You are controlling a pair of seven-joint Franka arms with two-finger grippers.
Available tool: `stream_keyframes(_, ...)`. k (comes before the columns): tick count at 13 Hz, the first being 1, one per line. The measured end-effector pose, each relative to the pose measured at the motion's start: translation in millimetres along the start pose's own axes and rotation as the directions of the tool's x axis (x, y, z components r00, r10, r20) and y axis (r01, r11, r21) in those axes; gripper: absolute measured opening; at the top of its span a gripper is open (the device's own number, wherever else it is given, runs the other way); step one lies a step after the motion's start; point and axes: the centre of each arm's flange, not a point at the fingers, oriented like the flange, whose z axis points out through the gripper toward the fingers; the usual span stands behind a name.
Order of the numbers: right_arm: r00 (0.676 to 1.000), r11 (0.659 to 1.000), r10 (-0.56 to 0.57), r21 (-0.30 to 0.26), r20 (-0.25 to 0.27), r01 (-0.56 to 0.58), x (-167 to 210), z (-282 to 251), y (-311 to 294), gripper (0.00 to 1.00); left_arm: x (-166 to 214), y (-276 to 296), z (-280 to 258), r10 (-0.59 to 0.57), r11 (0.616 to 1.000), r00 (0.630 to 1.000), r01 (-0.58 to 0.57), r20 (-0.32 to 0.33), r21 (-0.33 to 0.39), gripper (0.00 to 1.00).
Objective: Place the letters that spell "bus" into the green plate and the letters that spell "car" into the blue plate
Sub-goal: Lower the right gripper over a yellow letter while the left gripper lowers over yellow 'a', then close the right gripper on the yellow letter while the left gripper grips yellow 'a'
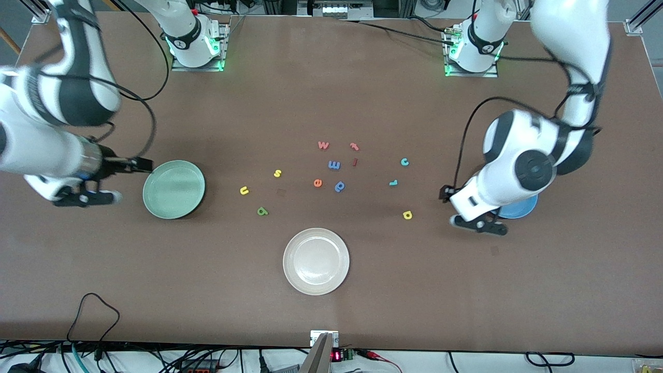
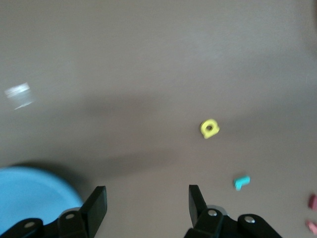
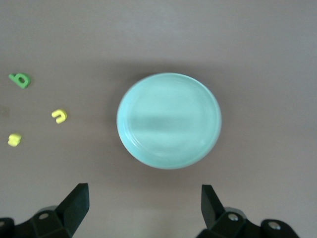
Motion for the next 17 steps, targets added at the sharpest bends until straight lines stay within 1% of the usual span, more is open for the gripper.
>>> stream_keyframes(1,1.0,1.0,0.005,-0.008,0.0,-0.005,5,23,-18,1.0,10,16,23,0.02,1.0,1.0,-0.02,-0.013,-0.001,0.72)
stream_keyframes(3,1.0,1.0,-0.014,-0.019,-0.008,0.014,7,57,-52,1.0,21,36,60,0.039,0.999,0.998,-0.04,-0.046,-0.003,0.72)
stream_keyframes(6,0.999,0.999,-0.013,-0.032,-0.044,0.011,3,96,-106,1.0,28,50,97,0.059,0.998,0.995,-0.059,-0.08,-0.006,0.7)
stream_keyframes(8,0.997,0.999,-0.039,-0.031,-0.06,0.037,3,123,-135,1.0,28,56,114,0.067,0.998,0.994,-0.068,-0.083,-0.006,0.68)
stream_keyframes(10,0.995,0.998,-0.064,-0.025,-0.072,0.063,4,147,-152,1.0,27,56,124,0.067,0.998,0.995,-0.068,-0.073,-0.005,0.68)
stream_keyframes(11,0.994,0.997,-0.077,-0.024,-0.08,0.075,5,156,-160,0.93,27,57,126,0.068,0.998,0.995,-0.068,-0.07,-0.005,0.68)
stream_keyframes(12,0.992,0.996,-0.09,-0.024,-0.093,0.088,5,162,-168,0.93,27,57,128,0.069,0.998,0.995,-0.069,-0.068,-0.005,0.68)
stream_keyframes(13,0.989,0.995,-0.101,-0.024,-0.104,0.099,6,166,-175,0.85,26,58,129,0.07,0.998,0.995,-0.07,-0.065,-0.004,0.67)
stream_keyframes(15,0.985,0.993,-0.119,-0.023,-0.123,0.117,7,171,-181,0.57,24,59,134,0.072,0.997,0.996,-0.073,-0.057,-0.004,0.65)
stream_keyframes(16,0.983,0.991,-0.131,-0.024,-0.127,0.129,8,173,-181,0.53,24,60,134,0.074,0.997,0.996,-0.074,-0.056,-0.003,0.62)
stream_keyframes(17,0.981,0.989,-0.147,-0.027,-0.125,0.144,9,175,-181,0.53,24,60,134,0.072,0.997,0.996,-0.072,-0.055,-0.003,0.62)
